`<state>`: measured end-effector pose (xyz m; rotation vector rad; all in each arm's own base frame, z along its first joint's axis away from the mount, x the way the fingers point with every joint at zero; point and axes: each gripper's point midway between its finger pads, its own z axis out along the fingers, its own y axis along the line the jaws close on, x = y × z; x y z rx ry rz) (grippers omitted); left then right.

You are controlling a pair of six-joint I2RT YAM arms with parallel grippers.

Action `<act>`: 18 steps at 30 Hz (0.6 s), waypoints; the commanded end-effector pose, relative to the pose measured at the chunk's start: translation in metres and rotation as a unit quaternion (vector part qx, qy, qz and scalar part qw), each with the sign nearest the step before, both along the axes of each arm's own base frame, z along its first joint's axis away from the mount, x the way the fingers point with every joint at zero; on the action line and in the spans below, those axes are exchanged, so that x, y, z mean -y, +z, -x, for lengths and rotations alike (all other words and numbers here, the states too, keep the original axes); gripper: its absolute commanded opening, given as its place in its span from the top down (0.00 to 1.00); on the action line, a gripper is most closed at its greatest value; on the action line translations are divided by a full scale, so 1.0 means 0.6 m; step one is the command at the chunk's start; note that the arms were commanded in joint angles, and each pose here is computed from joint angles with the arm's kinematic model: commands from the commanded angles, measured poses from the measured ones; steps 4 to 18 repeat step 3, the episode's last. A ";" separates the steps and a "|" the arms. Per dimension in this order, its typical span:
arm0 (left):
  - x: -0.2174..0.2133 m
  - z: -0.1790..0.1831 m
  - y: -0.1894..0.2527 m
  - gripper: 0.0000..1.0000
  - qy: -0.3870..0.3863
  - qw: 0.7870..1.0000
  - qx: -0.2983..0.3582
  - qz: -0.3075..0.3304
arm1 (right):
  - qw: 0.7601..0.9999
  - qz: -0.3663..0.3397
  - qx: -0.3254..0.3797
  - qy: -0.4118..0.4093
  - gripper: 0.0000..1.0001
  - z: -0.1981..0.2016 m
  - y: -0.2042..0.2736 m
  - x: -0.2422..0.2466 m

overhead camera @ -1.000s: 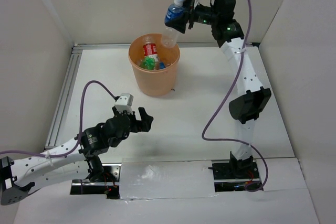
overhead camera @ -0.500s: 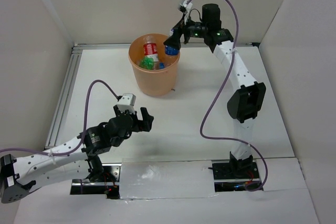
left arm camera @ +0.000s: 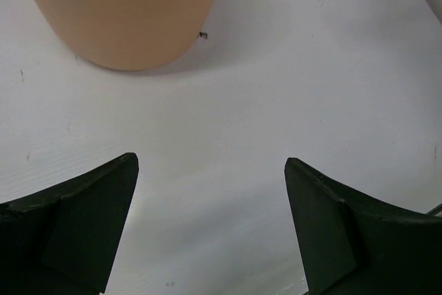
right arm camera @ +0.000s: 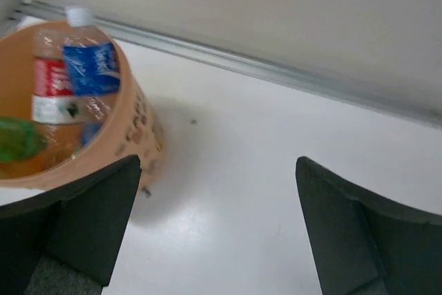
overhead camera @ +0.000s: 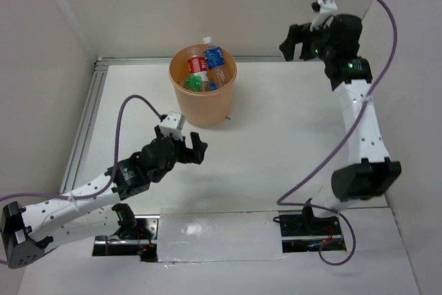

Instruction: Put the plastic bottles in the bin

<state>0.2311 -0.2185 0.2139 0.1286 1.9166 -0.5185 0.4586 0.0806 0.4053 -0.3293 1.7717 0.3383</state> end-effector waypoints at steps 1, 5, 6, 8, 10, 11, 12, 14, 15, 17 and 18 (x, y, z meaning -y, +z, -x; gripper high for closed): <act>0.015 -0.014 0.047 0.00 -0.026 0.999 0.031 0.025 | 0.994 0.006 -0.038 -0.104 0.00 0.050 -0.059 0.055; 0.015 -0.023 0.042 0.00 -0.033 0.999 0.026 0.024 | 0.992 0.035 -0.015 -0.121 0.00 0.101 -0.088 0.079; 0.015 -0.023 0.042 0.00 -0.033 0.999 0.026 0.024 | 0.992 0.035 -0.015 -0.121 0.00 0.101 -0.088 0.079; 0.015 -0.023 0.042 0.00 -0.033 0.999 0.026 0.024 | 0.992 0.035 -0.015 -0.121 0.00 0.101 -0.088 0.079; 0.015 -0.023 0.042 0.00 -0.033 0.999 0.026 0.024 | 0.992 0.035 -0.015 -0.121 0.00 0.101 -0.088 0.079; 0.015 -0.023 0.042 0.00 -0.033 0.999 0.026 0.024 | 0.992 0.035 -0.015 -0.121 0.00 0.101 -0.088 0.079; 0.015 -0.023 0.042 0.00 -0.033 0.999 0.026 0.024 | 0.992 0.035 -0.015 -0.121 0.00 0.101 -0.088 0.079; 0.015 -0.023 0.042 0.00 -0.033 0.999 0.026 0.024 | 0.992 0.035 -0.015 -0.121 0.00 0.101 -0.088 0.079; 0.015 -0.023 0.042 0.00 -0.033 0.999 0.026 0.024 | 0.992 0.035 -0.015 -0.121 0.00 0.101 -0.088 0.079; 0.015 -0.023 0.042 0.00 -0.033 0.999 0.026 0.024 | 0.992 0.035 -0.015 -0.121 0.00 0.101 -0.088 0.079; 0.015 -0.023 0.042 0.00 -0.033 0.999 0.026 0.024 | 0.992 0.035 -0.015 -0.121 0.00 0.101 -0.088 0.079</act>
